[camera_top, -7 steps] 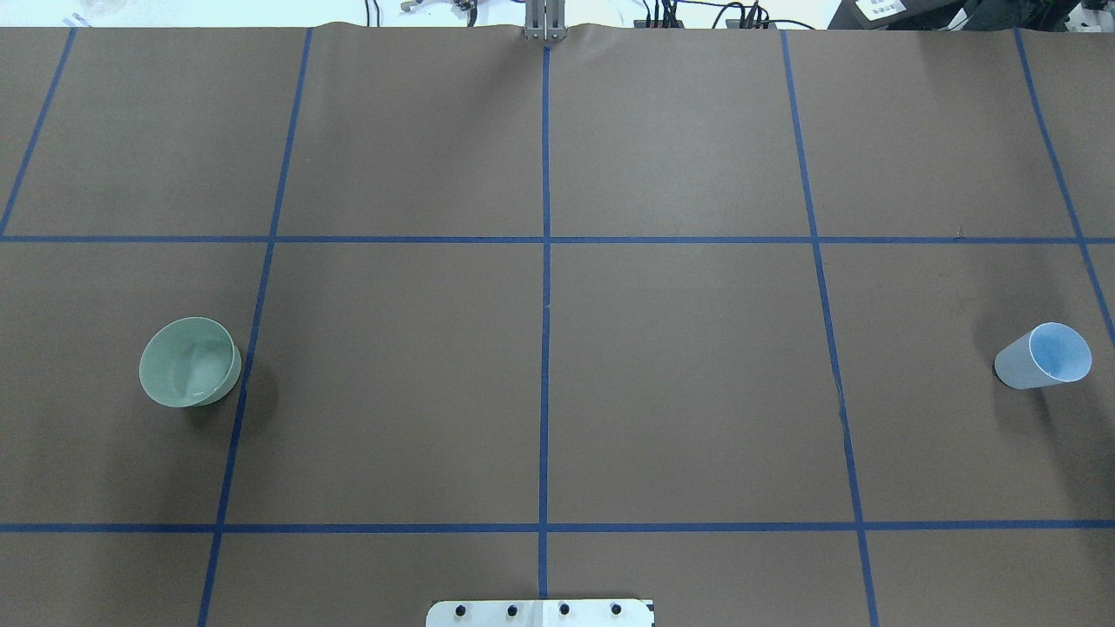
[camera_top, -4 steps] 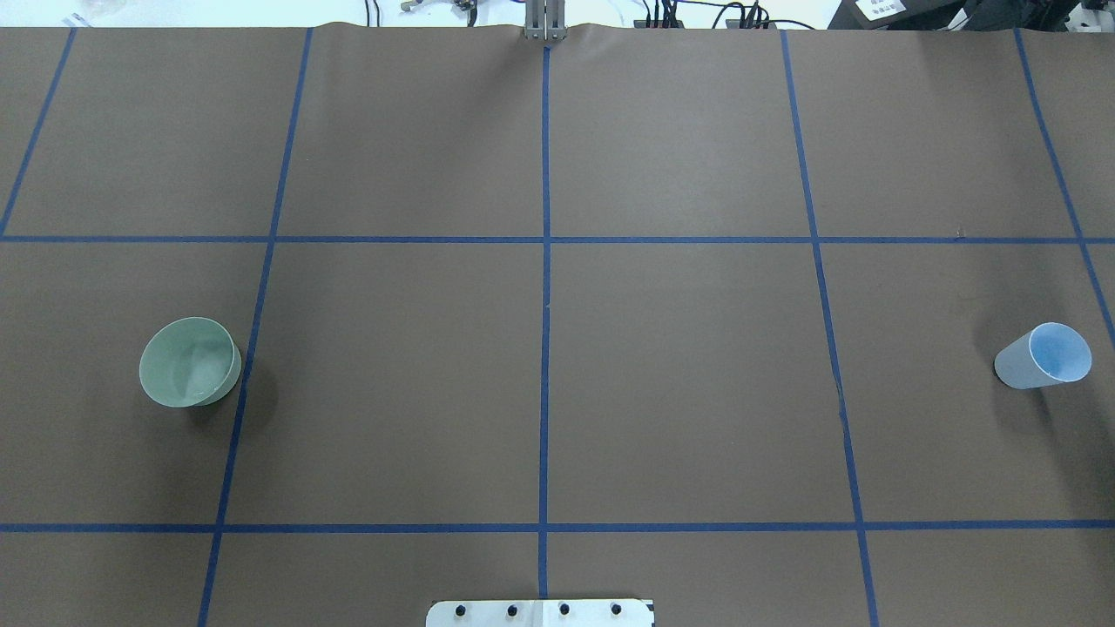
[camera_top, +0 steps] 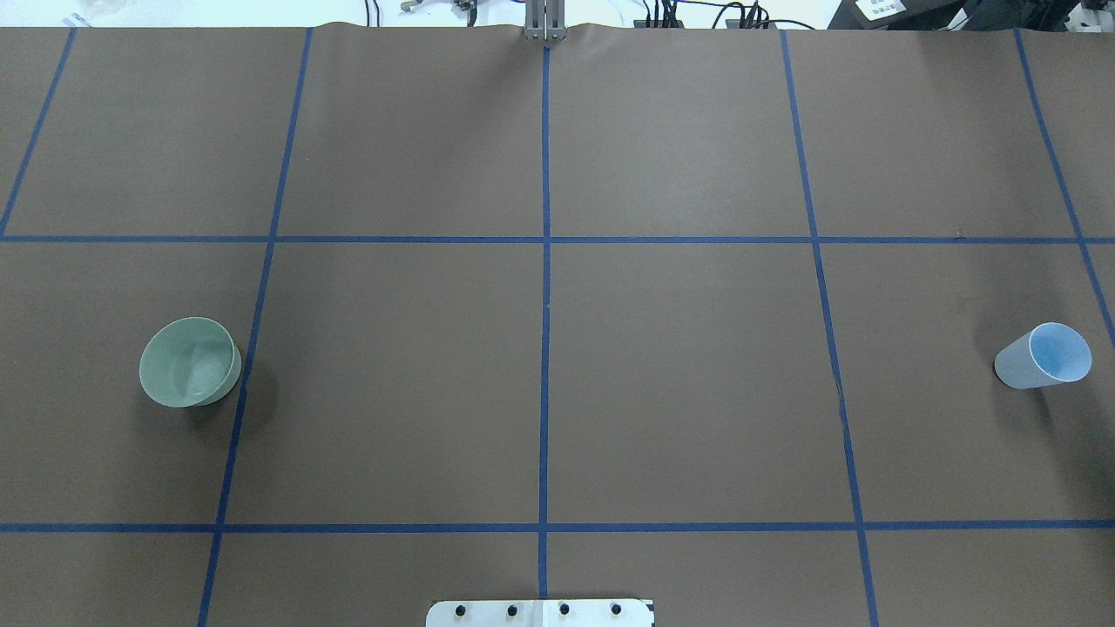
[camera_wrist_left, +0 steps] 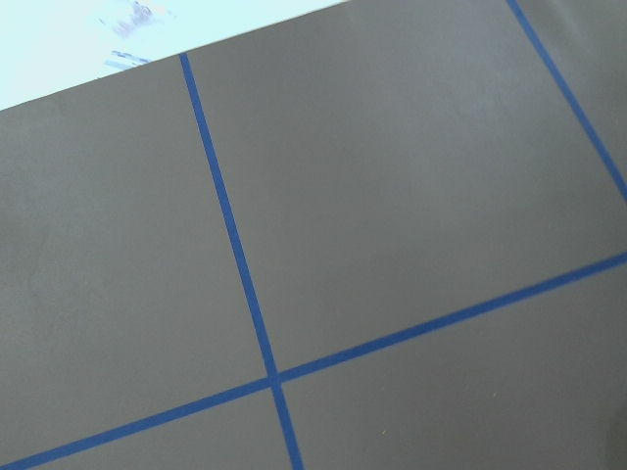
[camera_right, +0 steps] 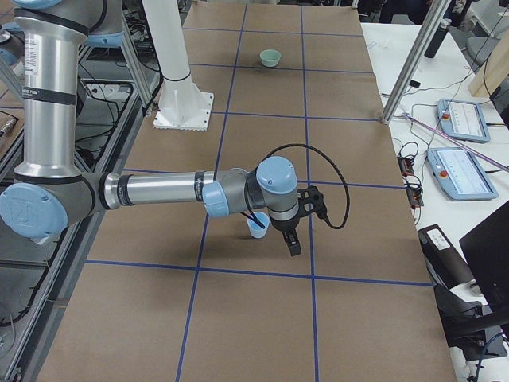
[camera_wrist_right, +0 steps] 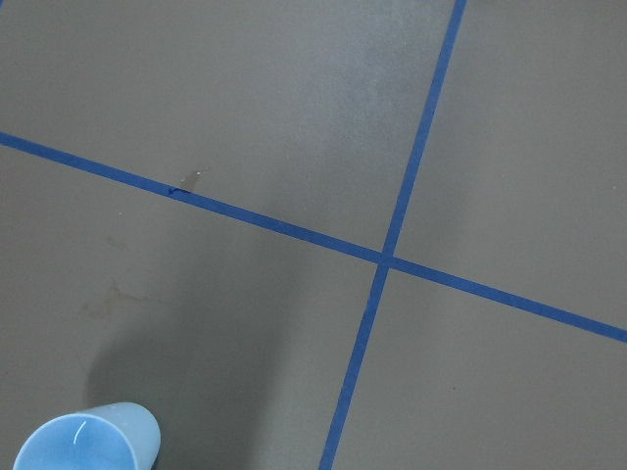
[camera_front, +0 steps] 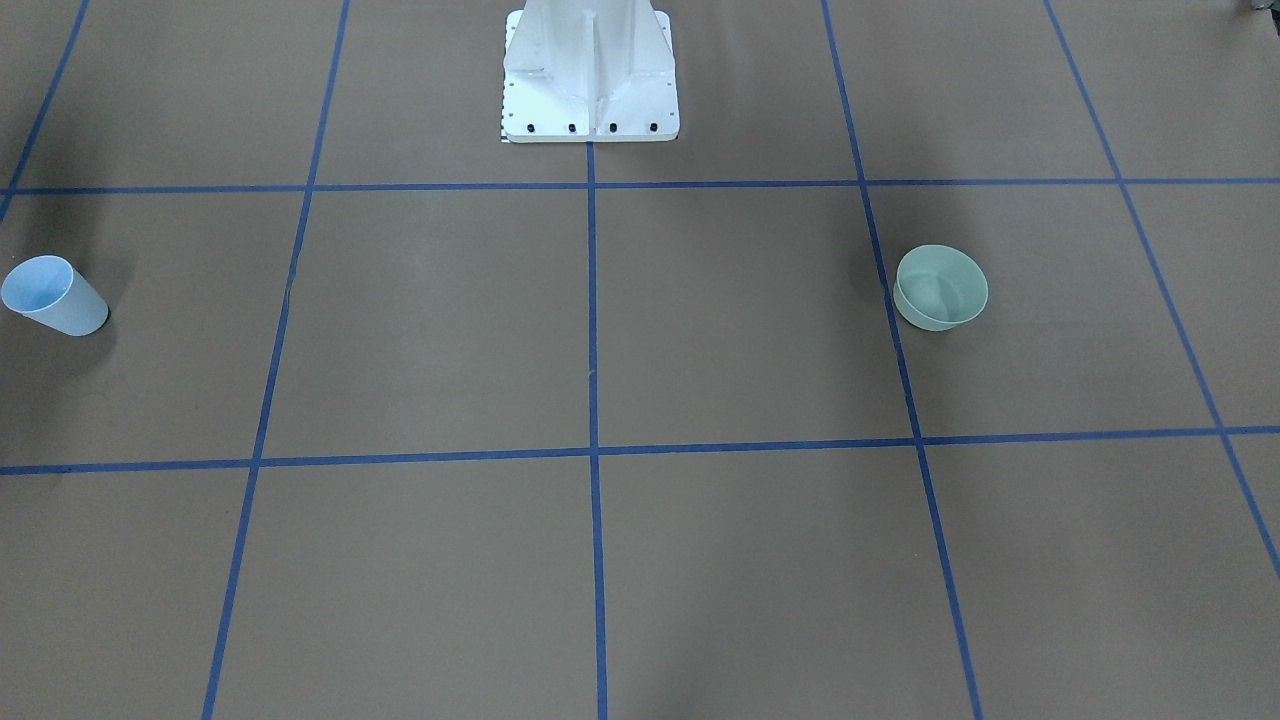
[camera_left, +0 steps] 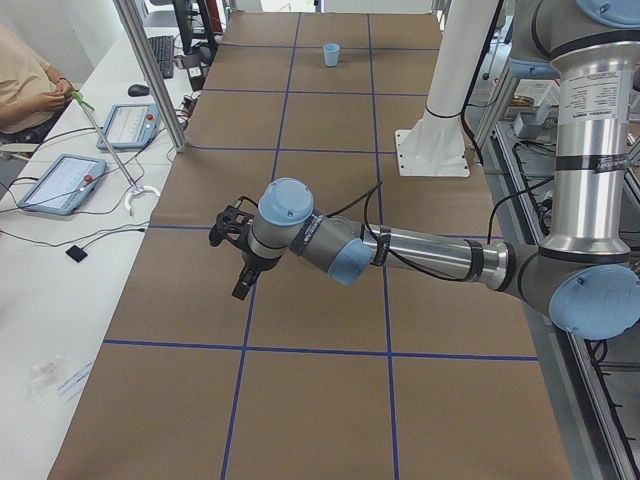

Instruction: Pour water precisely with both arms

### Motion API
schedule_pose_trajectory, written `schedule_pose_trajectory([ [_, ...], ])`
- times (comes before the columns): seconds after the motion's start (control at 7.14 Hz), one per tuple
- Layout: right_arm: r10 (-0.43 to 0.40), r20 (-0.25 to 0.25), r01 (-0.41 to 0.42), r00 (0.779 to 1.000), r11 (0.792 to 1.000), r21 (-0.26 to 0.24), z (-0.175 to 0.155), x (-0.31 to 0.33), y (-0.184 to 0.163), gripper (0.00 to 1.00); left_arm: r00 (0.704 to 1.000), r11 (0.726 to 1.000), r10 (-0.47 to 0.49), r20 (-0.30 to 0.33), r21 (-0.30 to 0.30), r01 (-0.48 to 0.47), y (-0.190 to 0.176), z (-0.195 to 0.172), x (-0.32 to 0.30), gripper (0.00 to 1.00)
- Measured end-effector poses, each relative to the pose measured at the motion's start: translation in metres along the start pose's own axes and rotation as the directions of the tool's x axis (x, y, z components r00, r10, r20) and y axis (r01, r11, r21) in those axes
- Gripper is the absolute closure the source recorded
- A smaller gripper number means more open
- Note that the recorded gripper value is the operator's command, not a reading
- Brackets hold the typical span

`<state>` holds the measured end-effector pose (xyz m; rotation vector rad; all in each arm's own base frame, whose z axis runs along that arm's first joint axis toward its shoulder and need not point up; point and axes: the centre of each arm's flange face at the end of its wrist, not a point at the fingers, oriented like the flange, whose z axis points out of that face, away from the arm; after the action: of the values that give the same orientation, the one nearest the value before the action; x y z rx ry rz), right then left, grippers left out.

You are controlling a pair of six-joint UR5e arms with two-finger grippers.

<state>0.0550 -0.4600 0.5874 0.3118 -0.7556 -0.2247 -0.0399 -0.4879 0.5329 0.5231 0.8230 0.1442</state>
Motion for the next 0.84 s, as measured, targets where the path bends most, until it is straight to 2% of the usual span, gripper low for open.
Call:
schedule_pose_trajectory([
  [0.14,-0.004,0.003,0.004,1.0,1.0,0.007,0.0,-0.001,0.0,0.0,1.0,1.0,0.008,-0.03,-0.013,-0.009,0.008,0.017,0.017,0.0],
  [0.56,0.002,0.006,-0.002,1.0,1.0,0.007,0.001,0.0,0.002,0.0,0.985,0.988,-0.137,-0.101,-0.082,0.129,0.041,0.07,0.075,0.0],
  [0.84,0.006,0.005,-0.006,1.0,1.0,0.002,0.002,0.001,0.006,0.0,0.981,0.979,-0.172,-0.085,-0.124,0.161,0.064,0.112,0.118,0.0],
])
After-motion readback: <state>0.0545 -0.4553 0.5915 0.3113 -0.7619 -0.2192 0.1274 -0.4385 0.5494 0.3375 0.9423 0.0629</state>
